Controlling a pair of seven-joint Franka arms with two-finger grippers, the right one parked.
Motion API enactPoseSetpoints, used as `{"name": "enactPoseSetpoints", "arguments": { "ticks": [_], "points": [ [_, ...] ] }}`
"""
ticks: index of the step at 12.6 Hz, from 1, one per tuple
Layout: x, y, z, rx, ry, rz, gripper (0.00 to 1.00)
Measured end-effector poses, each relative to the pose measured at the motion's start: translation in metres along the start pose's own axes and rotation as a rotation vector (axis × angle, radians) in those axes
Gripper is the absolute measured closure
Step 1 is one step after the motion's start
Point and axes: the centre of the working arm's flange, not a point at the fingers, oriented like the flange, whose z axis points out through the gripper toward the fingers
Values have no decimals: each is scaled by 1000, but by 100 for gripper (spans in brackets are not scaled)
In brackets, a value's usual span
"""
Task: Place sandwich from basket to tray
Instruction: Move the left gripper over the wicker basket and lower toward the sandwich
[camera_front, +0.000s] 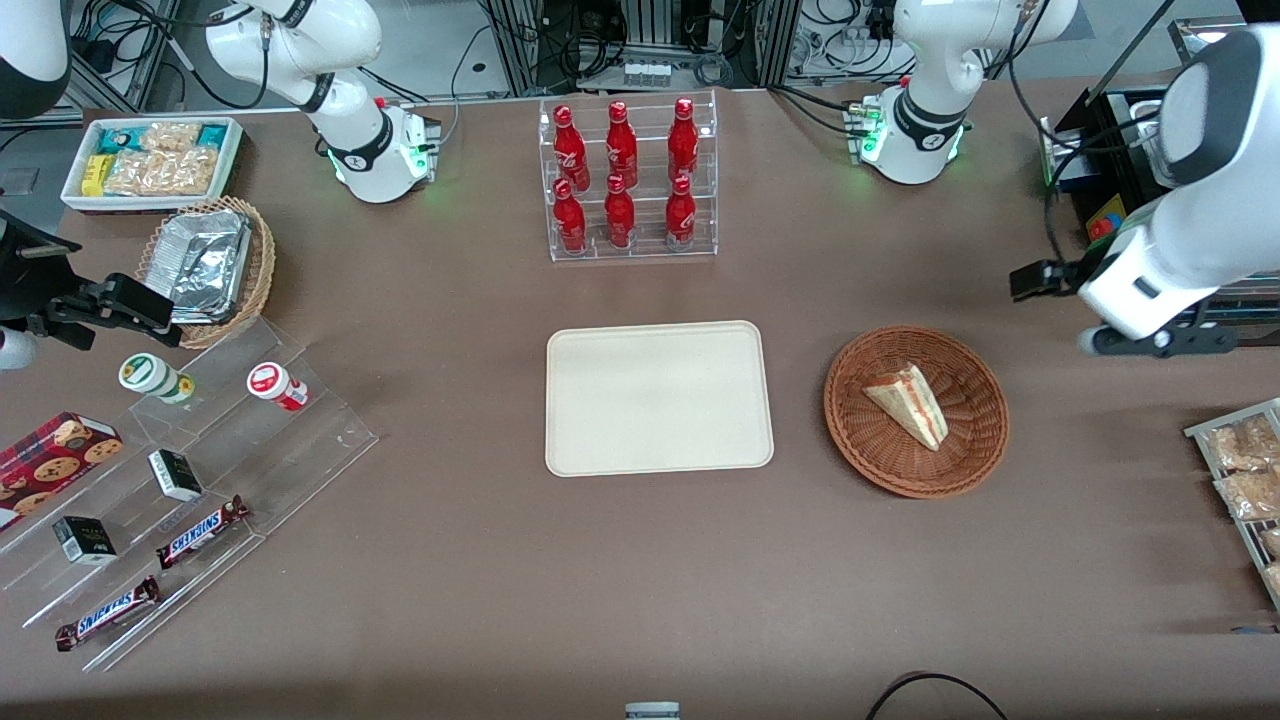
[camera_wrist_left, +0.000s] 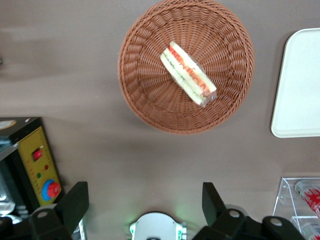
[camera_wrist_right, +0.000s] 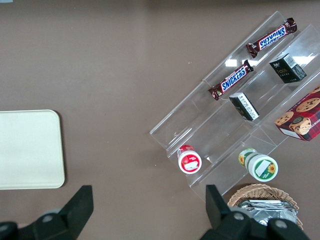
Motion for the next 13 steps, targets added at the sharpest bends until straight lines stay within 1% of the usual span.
{"name": "enactPoseSetpoints", "arguments": {
  "ticks": [3,7,10,13],
  "points": [
    [20,13,59,2,3,16,0],
    [26,16,122,-2,36,1,0],
    [27,24,152,-12,89,-95,0],
    [26,53,168,-31,152,-275,0]
  ]
}}
